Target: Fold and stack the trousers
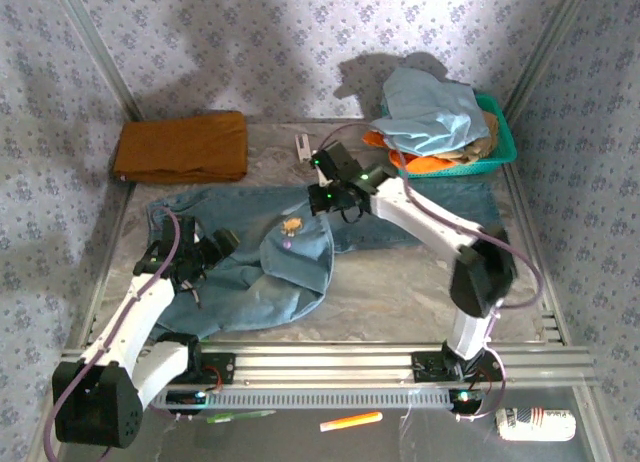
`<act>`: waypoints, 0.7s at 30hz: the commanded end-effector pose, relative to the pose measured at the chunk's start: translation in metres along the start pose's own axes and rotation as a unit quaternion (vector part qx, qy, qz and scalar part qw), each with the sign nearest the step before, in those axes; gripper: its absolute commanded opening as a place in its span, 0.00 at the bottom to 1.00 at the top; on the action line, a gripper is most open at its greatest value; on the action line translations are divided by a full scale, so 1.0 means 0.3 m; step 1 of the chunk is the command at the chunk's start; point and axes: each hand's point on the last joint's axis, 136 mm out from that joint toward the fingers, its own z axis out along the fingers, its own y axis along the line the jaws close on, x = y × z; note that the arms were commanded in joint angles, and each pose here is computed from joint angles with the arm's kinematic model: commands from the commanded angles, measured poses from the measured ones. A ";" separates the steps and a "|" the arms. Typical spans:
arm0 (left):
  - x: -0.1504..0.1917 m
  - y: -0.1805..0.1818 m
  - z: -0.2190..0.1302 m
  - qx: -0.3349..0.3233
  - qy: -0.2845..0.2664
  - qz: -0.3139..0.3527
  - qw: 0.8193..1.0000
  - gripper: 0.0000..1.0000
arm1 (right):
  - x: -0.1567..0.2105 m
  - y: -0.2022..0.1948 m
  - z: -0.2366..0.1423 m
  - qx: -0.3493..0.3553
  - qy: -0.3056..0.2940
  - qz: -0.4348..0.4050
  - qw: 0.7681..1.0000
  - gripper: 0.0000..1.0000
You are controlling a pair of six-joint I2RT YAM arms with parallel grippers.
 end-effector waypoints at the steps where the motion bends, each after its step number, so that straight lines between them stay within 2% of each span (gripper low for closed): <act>1: -0.025 -0.017 -0.005 0.014 -0.016 -0.001 1.000 0.94 | -0.004 -0.196 -0.207 0.135 -0.060 0.024 0.989 0.00; 5: -0.023 -0.016 0.001 0.017 -0.018 -0.006 1.000 0.94 | 0.105 -0.466 -0.453 0.260 -0.112 0.102 0.954 0.00; 7: -0.025 -0.017 0.004 0.019 -0.019 -0.007 1.000 0.94 | 0.207 -0.597 -0.570 0.314 -0.135 0.156 0.927 0.00; 8: -0.026 -0.017 0.005 0.020 -0.020 -0.007 1.000 0.94 | 0.298 -0.670 -0.603 0.348 -0.135 0.183 0.910 0.00; 9: -0.027 -0.020 0.006 0.021 -0.021 -0.007 1.000 0.95 | 0.372 -0.725 -0.634 0.368 -0.137 0.210 0.895 0.06; 10: -0.028 -0.023 0.008 0.023 -0.020 -0.006 1.000 0.95 | 0.431 -0.755 -0.643 0.373 -0.132 0.228 0.890 0.24; 11: -0.026 -0.024 0.012 0.023 -0.018 -0.007 1.000 0.95 | 0.493 -0.771 -0.633 0.365 -0.120 0.247 0.889 0.50; 14: -0.024 -0.025 0.019 0.022 -0.012 -0.005 1.000 0.95 | 0.585 -0.767 -0.594 0.334 -0.106 0.271 0.897 0.79; 17: -0.018 -0.031 0.022 0.025 -0.005 -0.006 1.000 0.95 | 0.619 -0.758 -0.576 0.322 -0.099 0.281 0.899 0.83; 21: -0.016 -0.030 0.015 0.025 -0.005 -0.007 1.000 0.95 | 0.569 -0.733 -0.515 0.292 -0.092 0.274 0.911 0.83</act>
